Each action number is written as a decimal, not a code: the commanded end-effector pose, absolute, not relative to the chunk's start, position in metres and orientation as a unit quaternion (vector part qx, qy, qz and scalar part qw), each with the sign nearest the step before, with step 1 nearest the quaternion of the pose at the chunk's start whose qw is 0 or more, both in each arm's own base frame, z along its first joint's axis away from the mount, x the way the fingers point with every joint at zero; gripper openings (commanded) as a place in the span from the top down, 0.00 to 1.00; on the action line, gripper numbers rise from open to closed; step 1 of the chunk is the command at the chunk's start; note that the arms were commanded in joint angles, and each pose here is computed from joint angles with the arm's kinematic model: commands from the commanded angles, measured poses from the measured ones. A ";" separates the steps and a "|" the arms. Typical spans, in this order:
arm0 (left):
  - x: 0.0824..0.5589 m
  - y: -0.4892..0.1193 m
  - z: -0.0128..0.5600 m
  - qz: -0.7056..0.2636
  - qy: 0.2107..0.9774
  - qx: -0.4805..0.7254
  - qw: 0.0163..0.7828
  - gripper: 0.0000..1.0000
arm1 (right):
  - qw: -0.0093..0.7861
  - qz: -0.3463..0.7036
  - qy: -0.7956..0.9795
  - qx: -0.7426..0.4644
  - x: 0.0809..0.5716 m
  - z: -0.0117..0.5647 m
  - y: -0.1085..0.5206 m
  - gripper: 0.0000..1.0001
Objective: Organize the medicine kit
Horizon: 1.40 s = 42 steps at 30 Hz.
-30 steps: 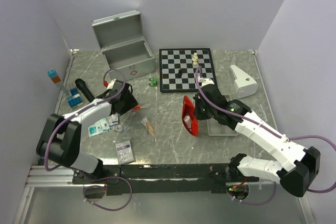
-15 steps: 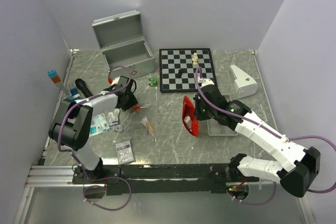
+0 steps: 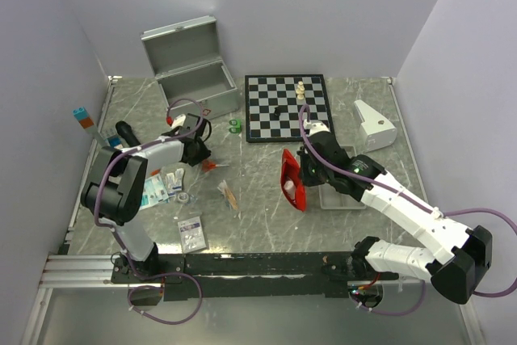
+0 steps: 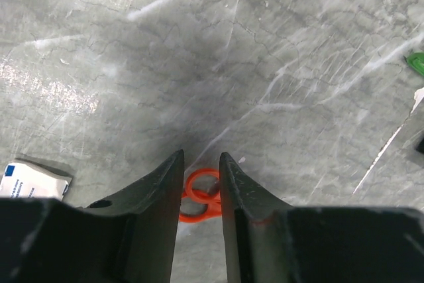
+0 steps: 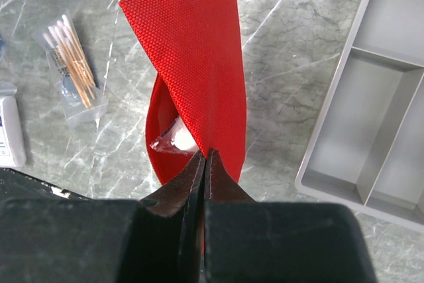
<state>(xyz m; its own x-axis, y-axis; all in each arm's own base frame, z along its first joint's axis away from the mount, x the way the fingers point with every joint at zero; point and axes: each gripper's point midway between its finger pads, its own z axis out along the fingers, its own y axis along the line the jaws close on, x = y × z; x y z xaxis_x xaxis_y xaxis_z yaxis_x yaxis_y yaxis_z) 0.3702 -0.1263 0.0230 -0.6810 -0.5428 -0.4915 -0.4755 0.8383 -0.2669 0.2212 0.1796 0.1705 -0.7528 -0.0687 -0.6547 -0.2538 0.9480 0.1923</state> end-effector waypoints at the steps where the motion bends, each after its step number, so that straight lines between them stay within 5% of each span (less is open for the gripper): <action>1: 0.350 -0.110 0.004 -0.010 0.925 -0.278 0.258 0.64 | 0.368 0.140 0.916 -0.080 0.228 0.181 0.178 1.00; 8: 0.348 -0.112 0.012 -0.027 0.923 -0.274 0.269 0.50 | 0.363 0.151 0.916 -0.078 0.226 0.179 0.181 1.00; 16: 0.342 -0.101 0.020 0.003 0.930 -0.250 0.269 0.57 | 0.369 0.143 0.916 -0.074 0.223 0.180 0.173 1.00; 42: 0.354 -0.114 0.042 -0.041 0.924 -0.240 0.295 0.53 | 0.367 0.147 0.916 -0.074 0.224 0.182 0.176 1.00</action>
<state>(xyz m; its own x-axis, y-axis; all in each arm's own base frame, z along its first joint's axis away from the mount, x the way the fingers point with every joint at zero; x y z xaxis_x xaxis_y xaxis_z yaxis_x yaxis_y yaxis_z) 0.3440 -0.1098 0.0264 -0.7243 -0.4701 -0.5044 -0.4420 0.8780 -0.1838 0.2167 0.1755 0.1676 -0.7471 -0.0657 -0.6614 -0.2566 0.9465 0.1959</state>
